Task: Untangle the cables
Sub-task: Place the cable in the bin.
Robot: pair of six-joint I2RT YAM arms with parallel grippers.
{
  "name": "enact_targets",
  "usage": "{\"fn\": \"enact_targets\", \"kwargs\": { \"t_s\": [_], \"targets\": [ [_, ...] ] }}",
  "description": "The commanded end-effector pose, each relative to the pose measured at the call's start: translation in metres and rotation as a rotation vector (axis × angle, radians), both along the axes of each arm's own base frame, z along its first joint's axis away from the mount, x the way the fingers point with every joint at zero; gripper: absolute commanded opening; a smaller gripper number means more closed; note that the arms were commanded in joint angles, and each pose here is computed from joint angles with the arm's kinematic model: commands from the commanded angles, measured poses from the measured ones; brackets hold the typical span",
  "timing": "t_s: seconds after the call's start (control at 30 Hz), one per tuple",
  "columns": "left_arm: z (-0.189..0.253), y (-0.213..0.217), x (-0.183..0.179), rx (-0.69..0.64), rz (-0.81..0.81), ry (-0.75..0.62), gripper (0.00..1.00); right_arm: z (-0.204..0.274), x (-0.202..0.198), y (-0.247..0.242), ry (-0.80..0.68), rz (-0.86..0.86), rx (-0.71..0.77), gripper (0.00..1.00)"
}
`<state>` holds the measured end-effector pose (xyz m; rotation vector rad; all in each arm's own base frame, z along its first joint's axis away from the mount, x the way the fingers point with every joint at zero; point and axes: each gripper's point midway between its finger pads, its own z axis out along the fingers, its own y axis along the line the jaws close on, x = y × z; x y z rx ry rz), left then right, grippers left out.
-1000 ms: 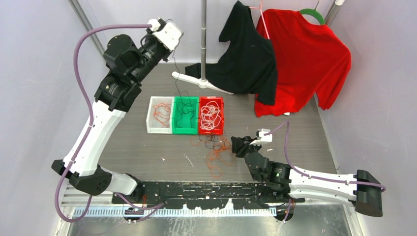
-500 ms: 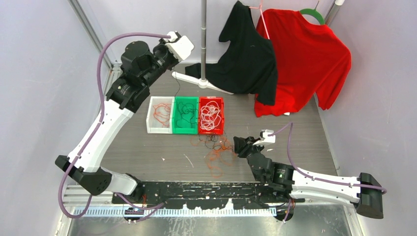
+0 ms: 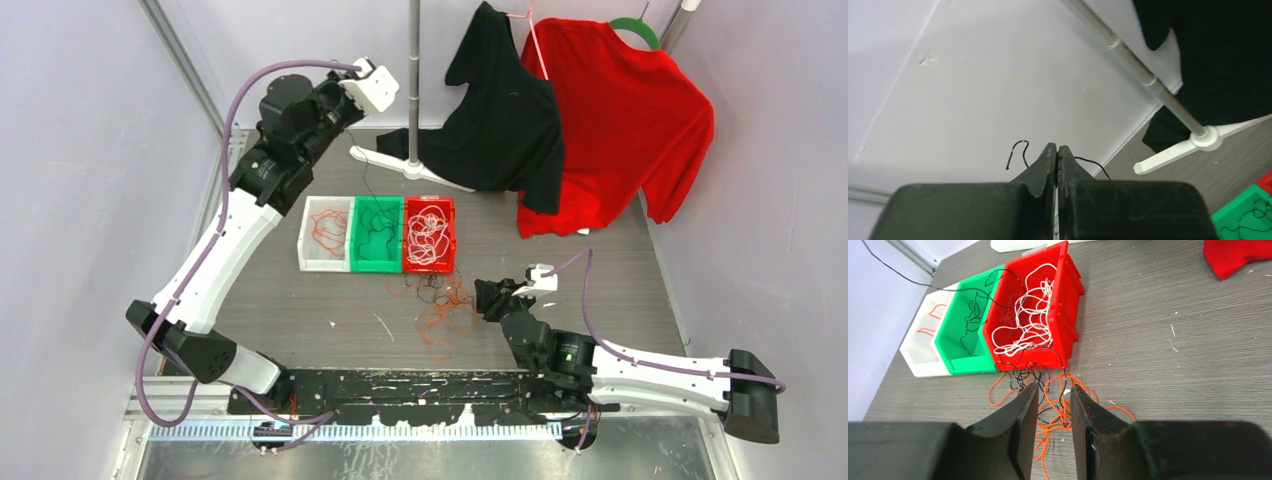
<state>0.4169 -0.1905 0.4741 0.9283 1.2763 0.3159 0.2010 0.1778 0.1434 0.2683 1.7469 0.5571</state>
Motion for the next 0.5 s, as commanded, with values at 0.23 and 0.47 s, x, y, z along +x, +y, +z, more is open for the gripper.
{"fn": "enact_targets", "kwargs": {
  "t_s": [0.23, 0.47],
  "targets": [
    [0.091, 0.038, -0.030, -0.164, 0.017, -0.170, 0.00, 0.019, 0.006, 0.006, -0.037, -0.022, 0.026, 0.36],
    [0.046, 0.032, -0.029, -0.139, -0.004, -0.055, 0.00, 0.020, 0.007, 0.008, -0.036, -0.022, 0.025, 0.36]
  ]
}}
